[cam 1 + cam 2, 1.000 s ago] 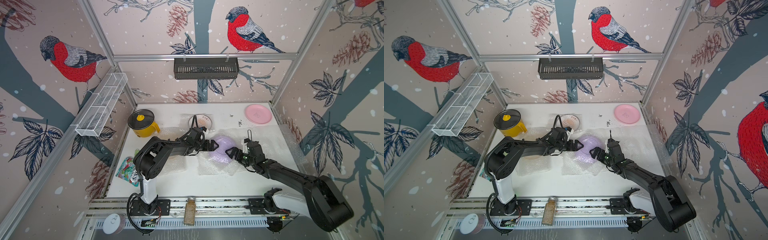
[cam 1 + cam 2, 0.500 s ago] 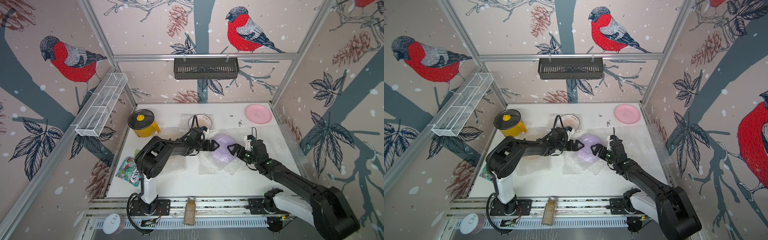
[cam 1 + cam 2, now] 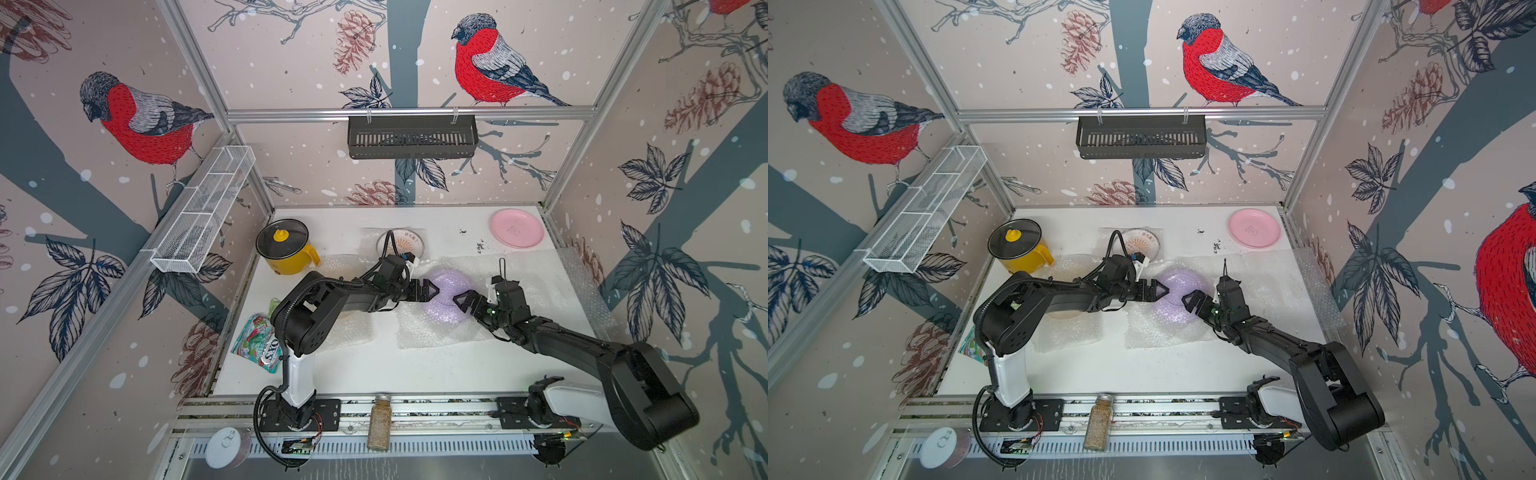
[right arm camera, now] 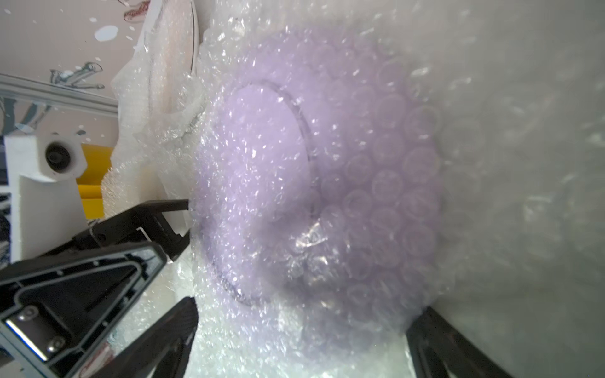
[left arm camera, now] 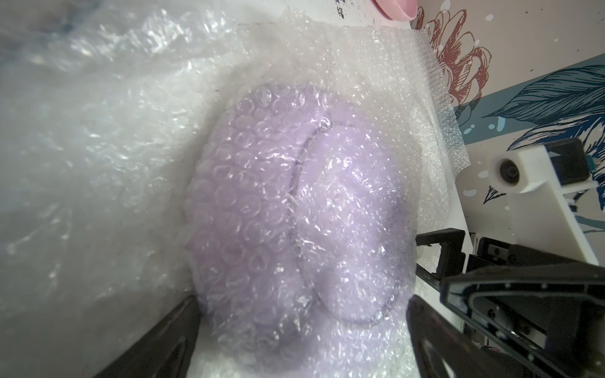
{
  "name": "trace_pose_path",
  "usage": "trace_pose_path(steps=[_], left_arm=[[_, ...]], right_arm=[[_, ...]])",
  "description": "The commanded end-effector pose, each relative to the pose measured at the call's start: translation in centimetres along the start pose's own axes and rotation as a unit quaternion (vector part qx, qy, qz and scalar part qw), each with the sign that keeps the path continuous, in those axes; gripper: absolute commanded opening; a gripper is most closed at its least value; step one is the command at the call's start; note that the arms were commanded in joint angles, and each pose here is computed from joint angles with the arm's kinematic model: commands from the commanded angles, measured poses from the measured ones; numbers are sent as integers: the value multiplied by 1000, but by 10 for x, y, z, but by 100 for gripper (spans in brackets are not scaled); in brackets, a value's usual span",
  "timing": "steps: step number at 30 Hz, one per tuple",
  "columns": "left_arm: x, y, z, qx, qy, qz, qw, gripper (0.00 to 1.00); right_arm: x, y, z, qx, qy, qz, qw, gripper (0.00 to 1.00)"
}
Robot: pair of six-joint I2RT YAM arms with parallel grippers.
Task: Unpack dinner plates from bubble wrap
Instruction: Unwrap the bubble wrap.
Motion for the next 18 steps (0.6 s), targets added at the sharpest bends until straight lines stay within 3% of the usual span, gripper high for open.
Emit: trace_pose_path(steps=[1,7,18], left_arm=[[33,0,16,-39,51,69,996,98],[33,0,16,-42,51,71,995,98],[30,5,13,-37,48,64,996,98]], right_arm=[[3,-2,-3,-2,-26,12,1000,99],[0,11,19,-70,-8,10,997,99],[-8,25,48,-102,38,-12,994,99]])
Point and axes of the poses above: each gripper's point midway between its finger pads, its own y axis back along the fingers, its own z axis along the line the jaws close on, x = y × z, the point moved 7 cm from there along y, back along the fingers, and after that the axes turned 15 degrees about -y, right-handed, at the moved point
